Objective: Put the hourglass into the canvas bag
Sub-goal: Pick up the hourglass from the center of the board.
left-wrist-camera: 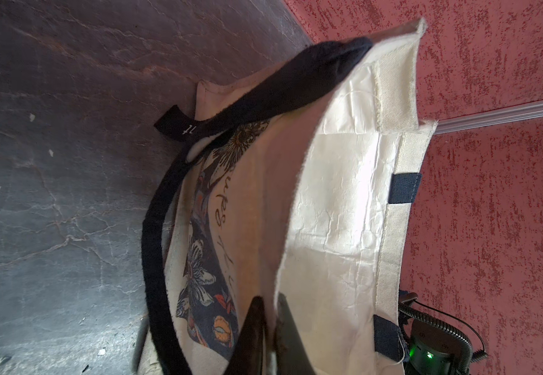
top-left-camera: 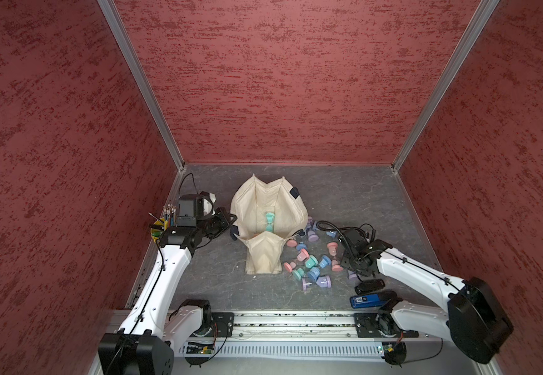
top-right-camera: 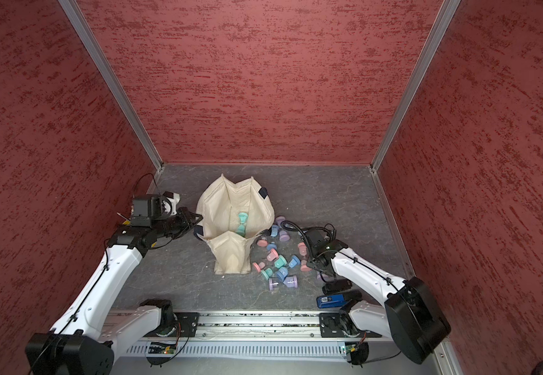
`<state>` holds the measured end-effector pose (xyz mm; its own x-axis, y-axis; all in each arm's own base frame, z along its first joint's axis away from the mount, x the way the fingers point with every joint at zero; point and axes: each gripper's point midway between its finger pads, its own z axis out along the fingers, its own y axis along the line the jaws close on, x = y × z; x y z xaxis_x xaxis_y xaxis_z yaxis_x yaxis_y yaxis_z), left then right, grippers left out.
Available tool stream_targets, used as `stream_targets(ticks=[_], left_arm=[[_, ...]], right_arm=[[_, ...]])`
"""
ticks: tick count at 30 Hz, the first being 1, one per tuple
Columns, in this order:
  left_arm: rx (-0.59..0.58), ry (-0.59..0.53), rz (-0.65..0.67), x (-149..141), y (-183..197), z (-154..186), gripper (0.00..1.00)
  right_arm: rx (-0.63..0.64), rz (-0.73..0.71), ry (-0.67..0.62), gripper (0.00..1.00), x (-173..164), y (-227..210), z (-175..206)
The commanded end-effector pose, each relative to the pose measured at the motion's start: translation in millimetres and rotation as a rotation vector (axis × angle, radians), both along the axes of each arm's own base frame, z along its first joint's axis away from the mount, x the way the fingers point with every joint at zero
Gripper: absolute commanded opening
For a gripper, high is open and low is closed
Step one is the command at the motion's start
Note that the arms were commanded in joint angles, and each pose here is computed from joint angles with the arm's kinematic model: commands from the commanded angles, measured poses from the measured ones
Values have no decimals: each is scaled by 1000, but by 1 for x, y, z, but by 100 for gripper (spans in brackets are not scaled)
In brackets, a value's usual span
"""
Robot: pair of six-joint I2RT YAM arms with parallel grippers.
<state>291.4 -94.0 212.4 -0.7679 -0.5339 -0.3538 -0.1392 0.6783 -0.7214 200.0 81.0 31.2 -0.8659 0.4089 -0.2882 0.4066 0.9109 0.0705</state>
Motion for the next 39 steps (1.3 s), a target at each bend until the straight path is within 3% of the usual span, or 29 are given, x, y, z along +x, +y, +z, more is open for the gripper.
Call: stream_targets(ticks=[1, 7, 15, 19, 22, 27, 34, 39], left_arm=[[-3, -21, -18, -4, -2, 6, 11], [-1, -19, -21, -4, -2, 5, 11], [0, -15, -26, -5, -3, 4, 11], [2, -19, -25, -4, -3, 4, 18], [1, -21, -20, -4, -1, 5, 25], [-19, -26, -13, -3, -1, 8, 25], [-32, -11, -6, -1, -1, -1, 19], [-43, -8, -6, -1, -2, -2, 17]], right_arm=[[9, -28, 9, 55, -5, -8, -7], [27, -59, 14, 50, -3, -15, -15], [26, -79, -5, 25, 4, -20, -13], [10, -98, -54, 13, 12, -25, 5], [18, -114, -133, 6, 25, -25, 35], [123, -97, -329, 3, 54, -10, 102], [331, 1, -608, 0, 91, 29, 214], [379, 100, -673, 0, 110, 72, 264]])
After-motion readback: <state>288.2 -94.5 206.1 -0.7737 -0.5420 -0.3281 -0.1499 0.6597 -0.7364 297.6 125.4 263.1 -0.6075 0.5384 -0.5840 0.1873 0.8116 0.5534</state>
